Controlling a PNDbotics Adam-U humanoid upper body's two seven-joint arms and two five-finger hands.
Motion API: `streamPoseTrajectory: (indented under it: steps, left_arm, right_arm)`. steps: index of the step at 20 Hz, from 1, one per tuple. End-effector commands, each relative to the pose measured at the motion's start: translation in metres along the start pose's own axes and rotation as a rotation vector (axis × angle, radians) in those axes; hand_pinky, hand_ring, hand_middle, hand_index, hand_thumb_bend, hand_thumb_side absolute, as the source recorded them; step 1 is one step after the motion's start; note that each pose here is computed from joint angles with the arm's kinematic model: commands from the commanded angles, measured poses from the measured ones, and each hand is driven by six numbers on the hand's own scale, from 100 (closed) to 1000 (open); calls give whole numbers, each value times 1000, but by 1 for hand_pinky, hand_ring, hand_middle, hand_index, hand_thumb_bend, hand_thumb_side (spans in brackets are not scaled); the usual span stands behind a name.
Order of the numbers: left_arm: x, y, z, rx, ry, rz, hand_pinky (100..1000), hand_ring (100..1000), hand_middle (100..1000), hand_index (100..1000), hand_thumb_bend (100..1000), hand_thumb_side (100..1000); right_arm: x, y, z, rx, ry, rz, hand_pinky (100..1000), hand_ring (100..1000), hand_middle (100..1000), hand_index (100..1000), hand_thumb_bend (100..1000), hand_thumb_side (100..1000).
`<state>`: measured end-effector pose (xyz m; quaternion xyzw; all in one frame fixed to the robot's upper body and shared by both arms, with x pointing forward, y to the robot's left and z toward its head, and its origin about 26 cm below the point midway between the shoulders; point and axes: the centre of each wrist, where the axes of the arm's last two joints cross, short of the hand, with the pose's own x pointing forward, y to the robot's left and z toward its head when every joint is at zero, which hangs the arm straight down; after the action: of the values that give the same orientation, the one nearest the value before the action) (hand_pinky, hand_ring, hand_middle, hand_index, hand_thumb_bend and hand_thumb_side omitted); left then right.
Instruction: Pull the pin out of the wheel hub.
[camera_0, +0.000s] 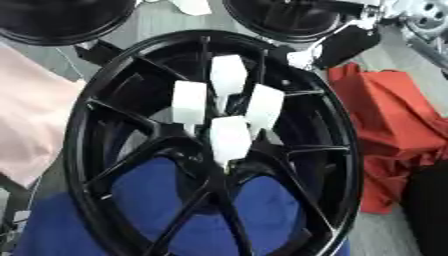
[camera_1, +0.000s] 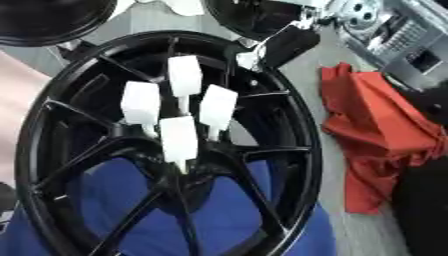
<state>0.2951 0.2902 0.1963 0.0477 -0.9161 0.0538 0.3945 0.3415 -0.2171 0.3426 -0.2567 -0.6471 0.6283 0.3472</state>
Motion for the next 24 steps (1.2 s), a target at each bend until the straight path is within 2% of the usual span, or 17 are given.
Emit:
streamPoseTrajectory:
  steps: [1, 8, 13, 16, 24]
  left_arm:
    - [7, 1, -5, -22, -27, -13, 838, 640, 627, 748, 133, 759]
    - [7, 2, -4, -21, -23, -13, 838, 640, 628, 748, 135, 760]
    - [6, 2, -3, -19, -18, -14, 838, 640, 628, 748, 135, 761]
    - [6, 2, -2, -19, -16, -15, 838, 640, 628, 748, 136, 761]
    - [6, 3, -1, -18, -10, -17, 839, 640, 628, 747, 138, 764]
  right_arm:
    - [9, -9, 9, -12, 3, -5, 788, 711, 716, 791, 222, 357]
    - [22, -5, 12, 61, 5, -85, 773, 708, 714, 794, 258, 367]
    - [23, 0, 13, 99, 72, -73, 780, 743, 747, 844, 448, 366]
    - [24, 2, 12, 130, 112, -40, 782, 752, 753, 857, 521, 368]
    - [35, 0, 10, 194, 121, -19, 772, 760, 761, 871, 514, 400]
